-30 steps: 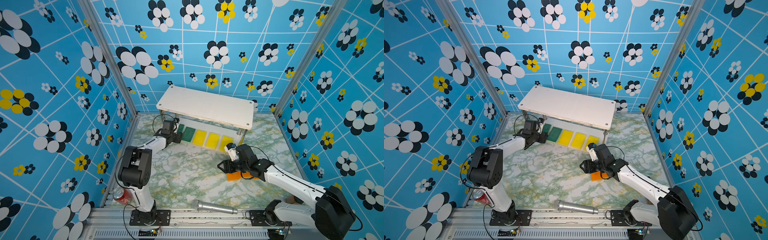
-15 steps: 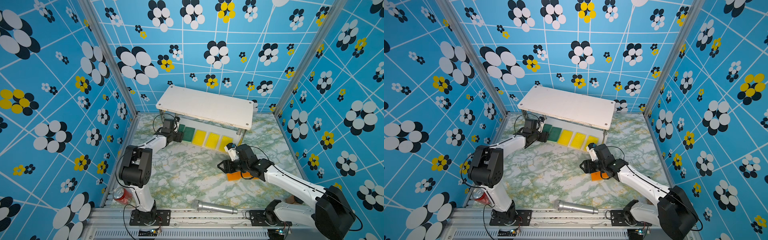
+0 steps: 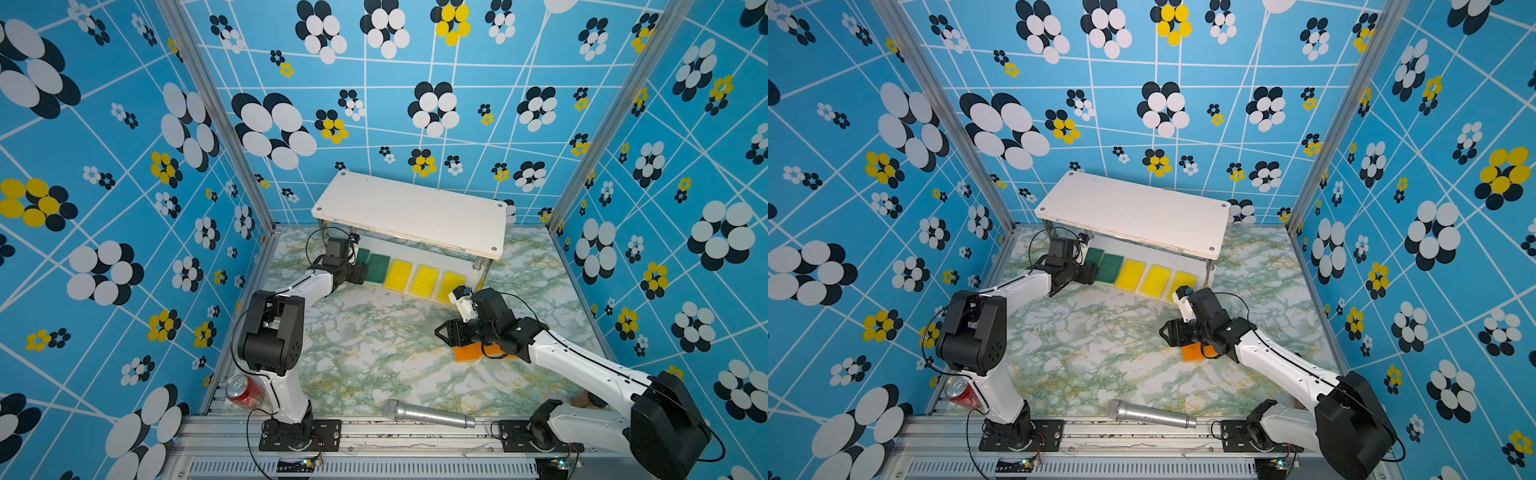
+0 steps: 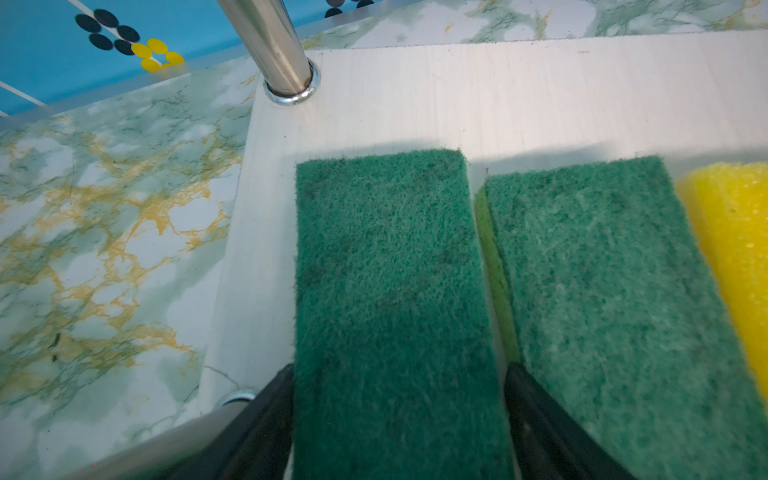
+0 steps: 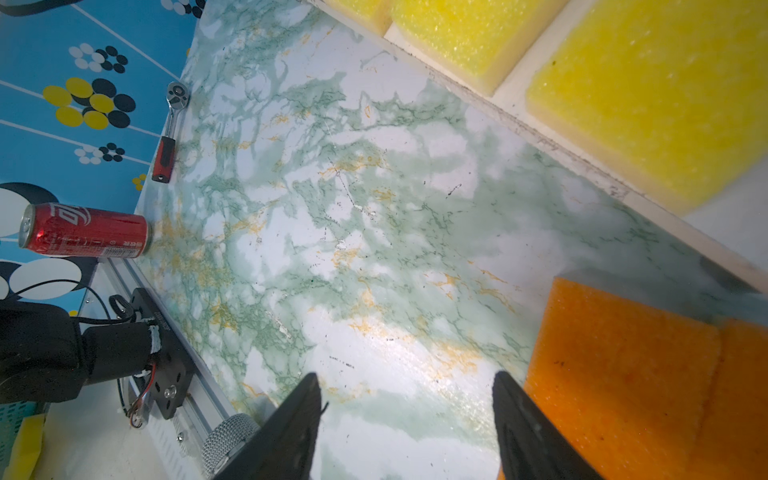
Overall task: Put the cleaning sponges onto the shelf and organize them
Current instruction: 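Lower the pad onto the lower tier beside the green sponge, open left gripper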
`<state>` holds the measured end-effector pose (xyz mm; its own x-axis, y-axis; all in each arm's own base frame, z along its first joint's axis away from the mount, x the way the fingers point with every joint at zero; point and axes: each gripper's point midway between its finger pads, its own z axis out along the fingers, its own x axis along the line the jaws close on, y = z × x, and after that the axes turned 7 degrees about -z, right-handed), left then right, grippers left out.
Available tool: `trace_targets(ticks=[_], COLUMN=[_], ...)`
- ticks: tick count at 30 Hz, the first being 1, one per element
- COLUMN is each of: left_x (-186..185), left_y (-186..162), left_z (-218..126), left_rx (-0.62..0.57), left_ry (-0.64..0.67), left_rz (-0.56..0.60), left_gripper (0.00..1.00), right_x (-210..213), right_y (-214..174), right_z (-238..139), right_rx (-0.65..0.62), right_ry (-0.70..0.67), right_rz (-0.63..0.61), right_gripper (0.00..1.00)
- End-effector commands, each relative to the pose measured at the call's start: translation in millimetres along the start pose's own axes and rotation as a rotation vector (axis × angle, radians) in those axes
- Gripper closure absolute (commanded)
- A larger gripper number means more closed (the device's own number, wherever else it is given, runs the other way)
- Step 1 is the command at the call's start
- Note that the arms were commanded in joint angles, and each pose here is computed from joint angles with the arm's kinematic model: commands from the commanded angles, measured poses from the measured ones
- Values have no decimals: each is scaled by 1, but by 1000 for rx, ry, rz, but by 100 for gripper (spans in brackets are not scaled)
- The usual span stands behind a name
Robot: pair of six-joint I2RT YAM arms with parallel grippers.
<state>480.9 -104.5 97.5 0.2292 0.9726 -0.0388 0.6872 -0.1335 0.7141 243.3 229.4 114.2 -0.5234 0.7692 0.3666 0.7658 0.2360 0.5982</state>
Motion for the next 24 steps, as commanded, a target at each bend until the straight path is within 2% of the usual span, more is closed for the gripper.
trace_targets(ticks=[1,8,24], left_x=[18,17,16], left_y=[2,1,3], left_z=[-5,-5,-16], left_rx=[-20,-28,-63], left_ry=[62,66,80], left_rz=[-35,-35,-16], left_gripper=[22,26,19], right_x=[-3,-3,-2], right_y=[1,0,0], right_z=[-3,-2,-3], right_rx=[-14,-11,-12], right_ry=[-12,-12,-7], right_rz=[16,17,16], right_gripper=[33,33,33])
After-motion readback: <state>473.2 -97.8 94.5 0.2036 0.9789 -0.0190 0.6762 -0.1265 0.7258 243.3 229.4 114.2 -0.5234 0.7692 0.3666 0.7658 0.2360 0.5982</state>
